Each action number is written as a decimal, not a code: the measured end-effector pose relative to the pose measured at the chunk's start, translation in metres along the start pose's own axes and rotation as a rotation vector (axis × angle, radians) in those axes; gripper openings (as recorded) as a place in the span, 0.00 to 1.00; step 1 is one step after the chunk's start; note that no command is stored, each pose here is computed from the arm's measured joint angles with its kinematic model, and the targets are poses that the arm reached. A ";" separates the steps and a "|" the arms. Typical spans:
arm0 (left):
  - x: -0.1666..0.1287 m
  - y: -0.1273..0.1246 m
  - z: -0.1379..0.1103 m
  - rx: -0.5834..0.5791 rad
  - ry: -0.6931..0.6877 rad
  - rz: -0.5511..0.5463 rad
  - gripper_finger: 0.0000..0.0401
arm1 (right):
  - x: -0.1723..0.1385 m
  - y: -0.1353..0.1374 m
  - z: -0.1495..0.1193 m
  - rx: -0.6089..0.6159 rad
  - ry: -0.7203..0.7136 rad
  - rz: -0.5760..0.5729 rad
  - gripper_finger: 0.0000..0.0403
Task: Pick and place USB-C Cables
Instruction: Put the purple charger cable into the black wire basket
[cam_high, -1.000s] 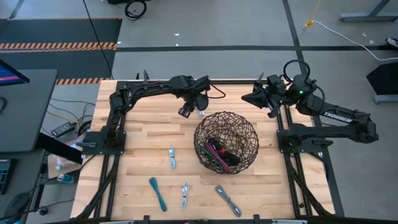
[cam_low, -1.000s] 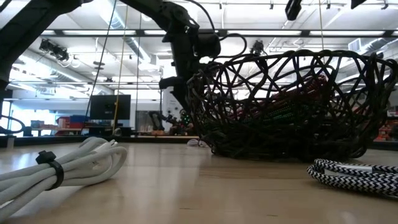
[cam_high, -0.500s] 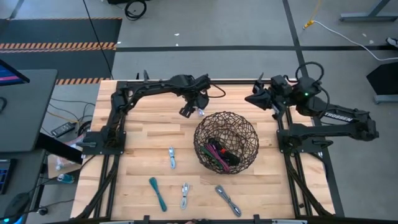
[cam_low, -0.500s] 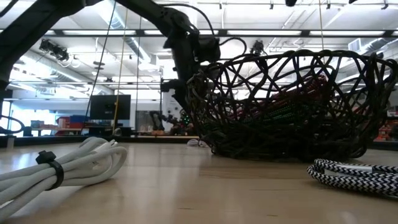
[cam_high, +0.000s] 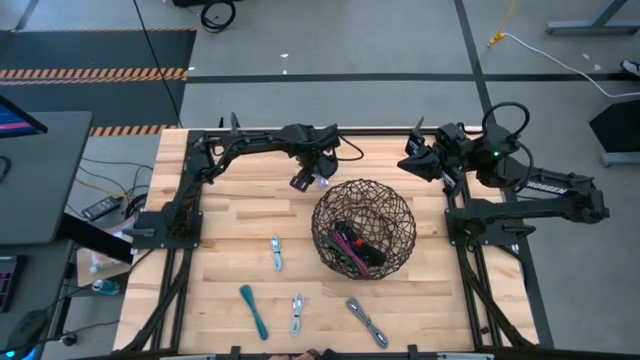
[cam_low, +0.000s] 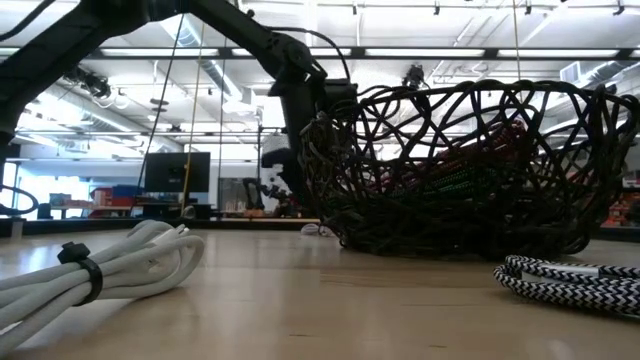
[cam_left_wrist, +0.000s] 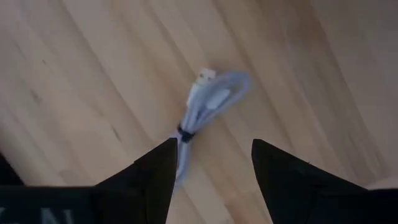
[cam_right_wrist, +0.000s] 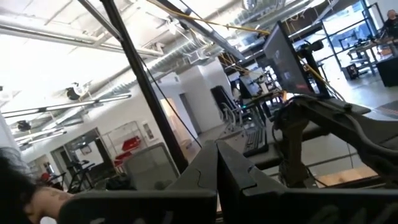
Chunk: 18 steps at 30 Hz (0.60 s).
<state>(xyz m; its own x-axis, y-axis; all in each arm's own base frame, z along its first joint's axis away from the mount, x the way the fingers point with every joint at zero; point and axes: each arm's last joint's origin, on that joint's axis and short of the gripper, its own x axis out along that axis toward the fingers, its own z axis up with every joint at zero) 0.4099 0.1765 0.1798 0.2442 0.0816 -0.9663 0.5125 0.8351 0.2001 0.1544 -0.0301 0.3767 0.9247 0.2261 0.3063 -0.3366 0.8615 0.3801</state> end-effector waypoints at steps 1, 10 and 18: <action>0.001 0.002 0.001 0.006 -0.008 0.012 0.53 | 0.000 0.000 0.000 0.001 0.001 0.003 0.00; 0.013 0.001 0.001 0.016 0.006 -0.008 0.53 | 0.003 0.007 -0.001 0.003 -0.002 0.048 0.00; 0.013 0.003 0.001 0.015 -0.011 0.015 0.53 | 0.004 0.010 -0.001 0.000 -0.021 0.063 0.00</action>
<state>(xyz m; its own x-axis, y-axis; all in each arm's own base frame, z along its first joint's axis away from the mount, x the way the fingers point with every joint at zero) 0.4160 0.1798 0.1678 0.2610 0.0880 -0.9613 0.5208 0.8257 0.2170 0.1545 -0.0202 0.3809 0.8978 0.2701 0.3479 -0.3938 0.8461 0.3593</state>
